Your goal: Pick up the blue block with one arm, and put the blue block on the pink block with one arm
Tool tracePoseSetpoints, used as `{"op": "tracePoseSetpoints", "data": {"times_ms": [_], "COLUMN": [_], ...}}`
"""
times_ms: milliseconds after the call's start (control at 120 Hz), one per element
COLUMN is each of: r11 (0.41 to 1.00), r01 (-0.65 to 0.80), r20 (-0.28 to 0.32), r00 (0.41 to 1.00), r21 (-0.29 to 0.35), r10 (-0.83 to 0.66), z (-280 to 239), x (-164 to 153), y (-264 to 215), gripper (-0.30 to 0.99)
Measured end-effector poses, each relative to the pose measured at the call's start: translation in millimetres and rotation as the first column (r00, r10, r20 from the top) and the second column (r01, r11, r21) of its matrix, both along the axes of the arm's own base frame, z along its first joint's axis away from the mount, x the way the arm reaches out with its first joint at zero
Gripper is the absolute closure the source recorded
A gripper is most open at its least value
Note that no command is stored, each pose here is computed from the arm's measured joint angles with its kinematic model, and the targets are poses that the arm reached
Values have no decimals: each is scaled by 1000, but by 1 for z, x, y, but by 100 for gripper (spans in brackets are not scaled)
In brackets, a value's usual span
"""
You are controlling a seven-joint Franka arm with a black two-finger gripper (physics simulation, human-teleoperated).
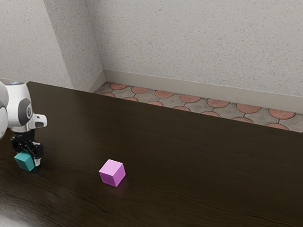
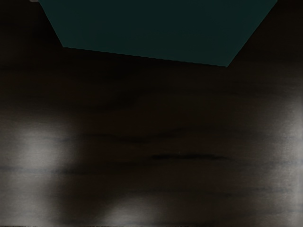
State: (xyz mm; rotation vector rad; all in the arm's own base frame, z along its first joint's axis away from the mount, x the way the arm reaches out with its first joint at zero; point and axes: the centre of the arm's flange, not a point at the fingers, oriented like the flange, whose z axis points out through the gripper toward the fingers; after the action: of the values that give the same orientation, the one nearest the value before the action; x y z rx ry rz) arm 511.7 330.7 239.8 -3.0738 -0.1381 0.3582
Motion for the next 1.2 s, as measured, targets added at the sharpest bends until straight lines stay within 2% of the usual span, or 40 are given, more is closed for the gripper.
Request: {"op": "tracePoseSetpoints", "data": {"times_ms": [117,250,383,550,767,967,1200], "r11": [1000,998,997,986,969,945,938], "r01": [20,57,49,59,89,141,164], "r20": [18,29,53,72,69,60,33], "r00": [1000,998,998,996,995,990,986], "r21": [6,-4,-64,-157,-232,-295,-307], "r10": [-20,-56,-45,-48,-75,-129,-162], "z": [18,44,67,96,126,145,150], "x": [17,41,62,78,77,61,49], "y": [-8,-31,-53,-104,-158,-219,-259], "gripper": [27,31,32,32,32,32,32]}}
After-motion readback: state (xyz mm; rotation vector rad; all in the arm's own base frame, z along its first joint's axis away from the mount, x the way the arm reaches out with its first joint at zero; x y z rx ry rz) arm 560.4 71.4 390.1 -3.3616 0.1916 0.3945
